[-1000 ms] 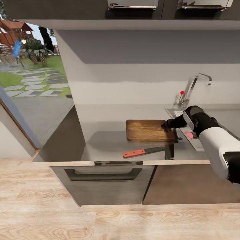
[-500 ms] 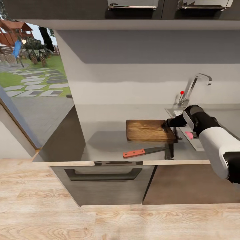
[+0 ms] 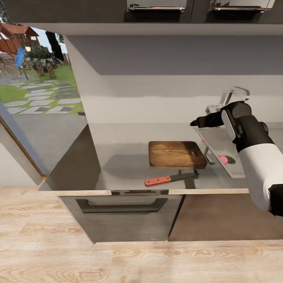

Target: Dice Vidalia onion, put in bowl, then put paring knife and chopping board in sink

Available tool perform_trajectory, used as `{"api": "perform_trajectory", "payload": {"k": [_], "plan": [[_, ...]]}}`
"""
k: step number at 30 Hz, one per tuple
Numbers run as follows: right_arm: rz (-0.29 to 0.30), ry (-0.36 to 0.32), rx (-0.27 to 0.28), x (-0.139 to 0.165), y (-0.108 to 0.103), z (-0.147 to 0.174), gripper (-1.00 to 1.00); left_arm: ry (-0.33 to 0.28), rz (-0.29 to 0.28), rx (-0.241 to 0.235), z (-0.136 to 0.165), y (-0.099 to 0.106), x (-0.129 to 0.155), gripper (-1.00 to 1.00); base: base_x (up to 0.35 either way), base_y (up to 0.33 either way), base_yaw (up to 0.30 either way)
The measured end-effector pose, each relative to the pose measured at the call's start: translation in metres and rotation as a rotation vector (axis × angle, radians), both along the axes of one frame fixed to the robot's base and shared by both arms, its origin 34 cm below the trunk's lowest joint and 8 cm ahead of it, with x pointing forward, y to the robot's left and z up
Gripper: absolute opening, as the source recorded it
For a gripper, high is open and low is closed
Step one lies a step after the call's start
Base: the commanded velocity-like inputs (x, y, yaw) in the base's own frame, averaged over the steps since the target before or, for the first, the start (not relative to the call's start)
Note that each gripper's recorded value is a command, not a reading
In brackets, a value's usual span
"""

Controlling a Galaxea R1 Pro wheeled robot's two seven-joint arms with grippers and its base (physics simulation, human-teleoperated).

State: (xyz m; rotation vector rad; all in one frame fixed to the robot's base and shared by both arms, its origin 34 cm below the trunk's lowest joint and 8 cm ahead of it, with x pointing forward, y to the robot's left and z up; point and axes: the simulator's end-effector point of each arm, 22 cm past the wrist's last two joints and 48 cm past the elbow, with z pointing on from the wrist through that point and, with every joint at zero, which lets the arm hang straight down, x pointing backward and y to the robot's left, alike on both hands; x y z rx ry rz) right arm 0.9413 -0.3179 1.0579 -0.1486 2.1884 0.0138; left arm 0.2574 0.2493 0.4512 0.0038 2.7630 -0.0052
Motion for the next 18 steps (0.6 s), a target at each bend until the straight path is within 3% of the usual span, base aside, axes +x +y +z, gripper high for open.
{"api": "perform_trajectory", "payload": {"k": [18], "plan": [[-0.011, 0.054, 0.007, -0.001, -0.004, -0.024, 1.00, 0.001, 0.000, 0.000, 0.000, 0.000, 0.000, 1.00, -0.308, 0.000, 0.000]]}}
